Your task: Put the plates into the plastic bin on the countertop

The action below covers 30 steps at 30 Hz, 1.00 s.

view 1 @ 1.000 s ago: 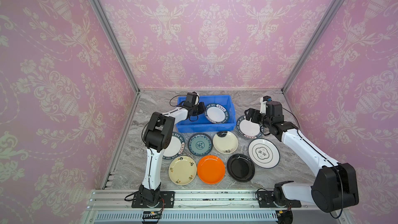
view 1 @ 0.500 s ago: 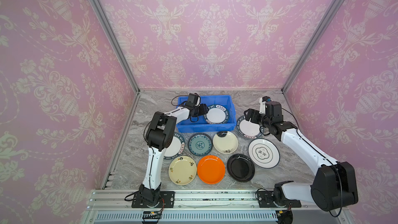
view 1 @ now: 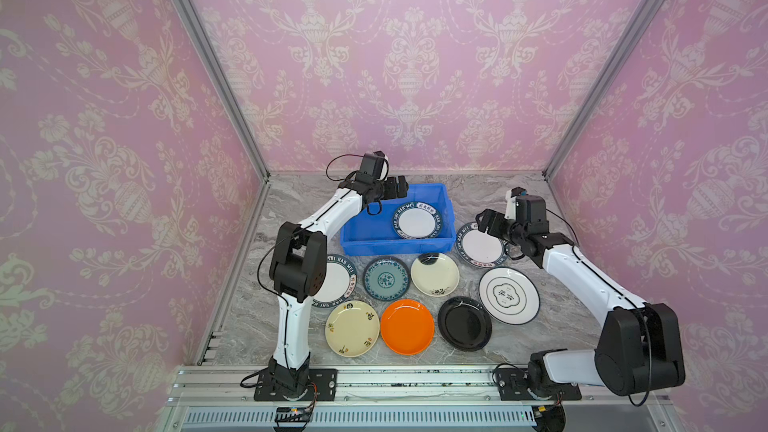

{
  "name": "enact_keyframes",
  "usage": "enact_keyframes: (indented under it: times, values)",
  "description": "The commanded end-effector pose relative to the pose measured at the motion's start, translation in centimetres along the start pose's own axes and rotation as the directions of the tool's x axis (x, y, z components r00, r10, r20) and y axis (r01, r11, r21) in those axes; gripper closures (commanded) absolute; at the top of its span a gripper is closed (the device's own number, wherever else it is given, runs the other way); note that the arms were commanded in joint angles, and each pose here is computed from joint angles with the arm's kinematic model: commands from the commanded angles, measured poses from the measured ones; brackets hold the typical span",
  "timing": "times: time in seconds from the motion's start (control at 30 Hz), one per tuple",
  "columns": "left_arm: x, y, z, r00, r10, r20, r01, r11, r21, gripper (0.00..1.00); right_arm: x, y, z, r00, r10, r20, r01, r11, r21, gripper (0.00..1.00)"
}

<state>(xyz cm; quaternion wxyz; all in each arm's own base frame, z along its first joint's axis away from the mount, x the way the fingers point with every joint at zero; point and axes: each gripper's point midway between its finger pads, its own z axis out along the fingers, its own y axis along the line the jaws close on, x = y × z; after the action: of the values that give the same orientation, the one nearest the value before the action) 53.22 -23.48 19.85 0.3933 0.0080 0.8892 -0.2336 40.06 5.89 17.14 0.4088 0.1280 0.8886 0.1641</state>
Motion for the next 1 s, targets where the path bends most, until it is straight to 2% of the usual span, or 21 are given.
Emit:
enact_keyframes:
  times: [0.0, 0.07, 0.13, 0.23, 0.37, 0.57, 0.77, 0.97]
  values:
    - [-3.3, 0.2, -7.2, 0.981, 0.021, 0.193, -0.003, 0.996, -0.094, 0.01, -1.0, 1.4, -1.7, 1.0, 0.003, 0.024, -0.001, 0.999, -0.05, 0.1]
    - [-2.8, -0.7, -10.1, 0.976, -0.016, 0.219, 0.02, 1.0, -0.016, 0.01, -0.1, 1.9, -2.1, 1.0, 0.008, -0.002, -0.008, 0.997, -0.079, 0.12]
    - [-1.1, -2.4, -11.9, 0.984, 0.012, 0.177, -0.028, 0.995, 0.091, 0.01, 1.1, 2.2, -2.4, 0.999, 0.009, -0.042, -0.013, 0.995, -0.101, 0.15]
    - [1.8, -3.0, -13.5, 0.993, -0.007, 0.114, -0.011, 0.987, 0.158, 0.01, 3.7, 2.8, -2.9, 0.993, 0.002, -0.122, -0.019, 0.991, -0.135, 0.22]
    - [5.6, -2.1, -14.3, 0.998, -0.046, 0.037, 0.039, 0.986, 0.162, 0.01, 7.7, 3.7, -3.5, 0.972, -0.013, -0.235, -0.025, 0.987, -0.158, 0.27]
    - [8.4, -1.4, -15.3, 0.999, -0.045, -0.013, 0.046, 0.986, 0.161, 0.01, 13.2, 3.9, -3.8, 0.942, 0.006, -0.336, -0.068, 0.983, -0.172, 0.3]
    - [11.0, -1.1, -14.4, 0.995, -0.062, -0.075, 0.075, 0.981, 0.18, 0.01, 15.6, 3.3, -3.4, 0.931, 0.052, -0.362, -0.119, 0.979, -0.167, 0.33]
    - [12.4, -0.9, -14.3, 0.992, -0.039, -0.121, 0.059, 0.983, 0.171, 0.01, 16.7, 2.9, -2.6, 0.92, 0.099, -0.378, -0.171, 0.972, -0.163, 0.39]
